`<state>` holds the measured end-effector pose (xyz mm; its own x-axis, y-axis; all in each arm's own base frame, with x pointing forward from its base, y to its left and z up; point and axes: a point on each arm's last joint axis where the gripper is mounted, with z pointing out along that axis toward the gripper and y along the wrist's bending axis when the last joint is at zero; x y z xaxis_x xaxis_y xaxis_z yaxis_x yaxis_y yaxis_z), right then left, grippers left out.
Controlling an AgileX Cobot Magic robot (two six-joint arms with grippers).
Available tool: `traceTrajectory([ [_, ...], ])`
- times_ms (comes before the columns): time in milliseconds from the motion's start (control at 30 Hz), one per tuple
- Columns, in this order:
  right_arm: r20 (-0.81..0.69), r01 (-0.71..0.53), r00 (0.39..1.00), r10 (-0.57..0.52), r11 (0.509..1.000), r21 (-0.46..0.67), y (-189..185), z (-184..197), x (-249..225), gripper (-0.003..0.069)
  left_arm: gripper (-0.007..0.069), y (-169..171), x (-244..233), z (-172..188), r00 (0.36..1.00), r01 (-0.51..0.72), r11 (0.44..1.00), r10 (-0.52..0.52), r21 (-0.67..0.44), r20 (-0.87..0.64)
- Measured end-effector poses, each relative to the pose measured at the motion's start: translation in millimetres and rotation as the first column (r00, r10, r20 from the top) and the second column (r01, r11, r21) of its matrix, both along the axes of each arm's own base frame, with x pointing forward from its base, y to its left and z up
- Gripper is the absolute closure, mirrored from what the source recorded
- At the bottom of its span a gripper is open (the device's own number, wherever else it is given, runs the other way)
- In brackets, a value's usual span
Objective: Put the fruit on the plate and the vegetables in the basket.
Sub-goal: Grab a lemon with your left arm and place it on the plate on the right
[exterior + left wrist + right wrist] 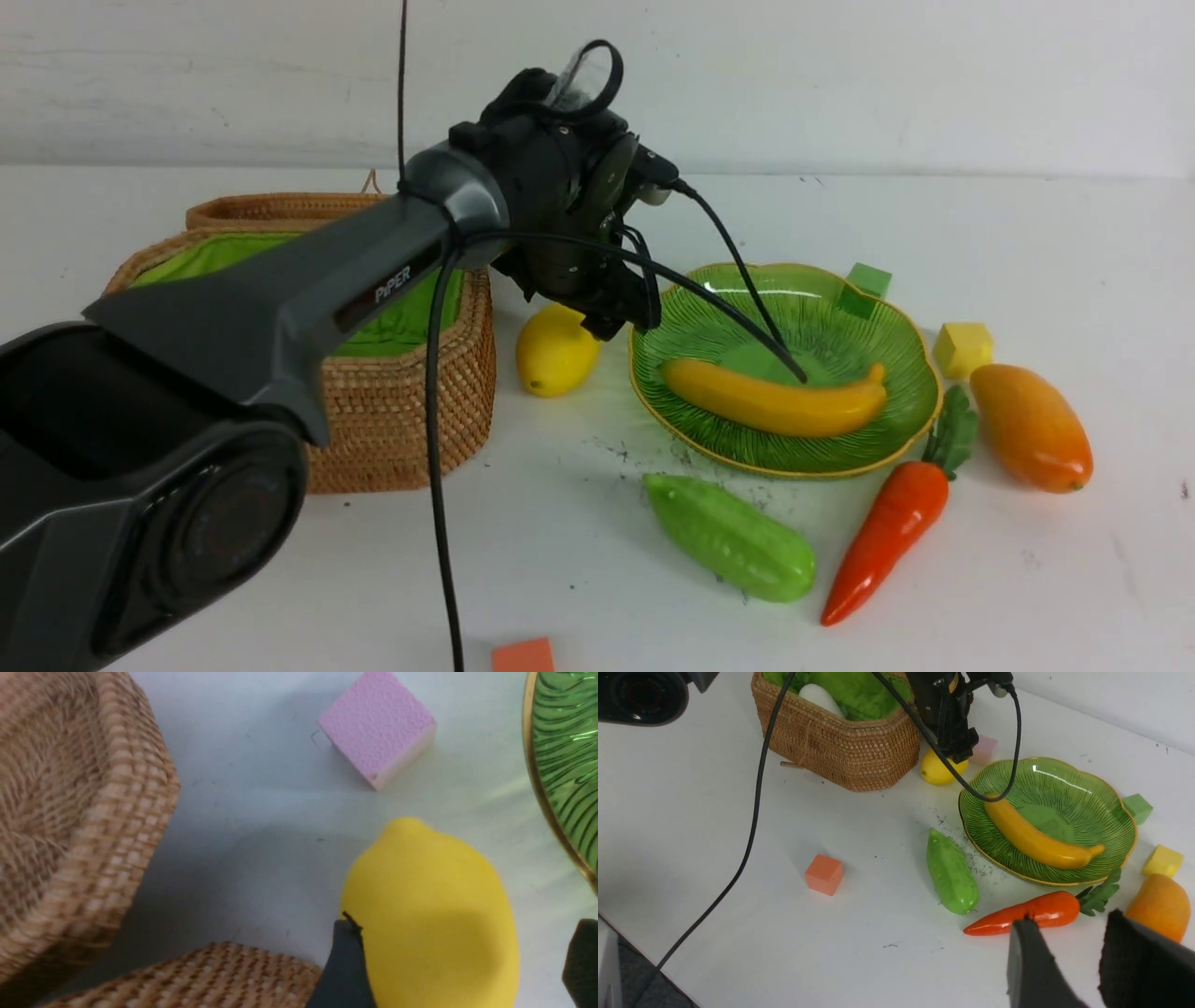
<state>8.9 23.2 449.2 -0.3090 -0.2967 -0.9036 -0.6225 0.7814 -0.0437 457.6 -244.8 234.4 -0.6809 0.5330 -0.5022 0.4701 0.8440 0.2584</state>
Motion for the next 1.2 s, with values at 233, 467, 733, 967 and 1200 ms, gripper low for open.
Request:
traceTrajectory([
  [233,-0.003,0.003,1.000,-0.003,1.000,-0.006,-0.4,-0.5,0.0,0.0422,0.0057,-0.2,0.0,-0.6,0.998,-0.061,0.997,0.061,-0.042,-0.008],
  [467,-0.007,0.003,1.000,-0.003,1.000,-0.008,0.0,-2.0,1.0,0.0422,0.0057,-3.7,5.1,-15.4,1.000,0.009,1.000,-0.009,-0.004,0.002],
  [733,-0.103,0.001,0.995,-0.007,0.999,-0.053,6.6,-29.6,15.0,0.0422,0.0057,-4.4,7.7,-30.9,1.000,0.005,1.000,-0.004,0.016,-0.020],
  [967,-0.072,0.005,0.997,-0.007,1.000,-0.026,8.1,-27.4,17.4,0.0422,0.0057,-1.5,7.3,-31.2,0.997,-0.071,0.997,0.071,0.006,-0.028],
  [1200,-0.066,0.005,0.998,-0.006,1.000,-0.018,8.7,-27.4,18.3,0.0422,0.0028,-0.3,4.7,-31.8,0.993,-0.099,0.995,0.100,0.016,-0.057],
])
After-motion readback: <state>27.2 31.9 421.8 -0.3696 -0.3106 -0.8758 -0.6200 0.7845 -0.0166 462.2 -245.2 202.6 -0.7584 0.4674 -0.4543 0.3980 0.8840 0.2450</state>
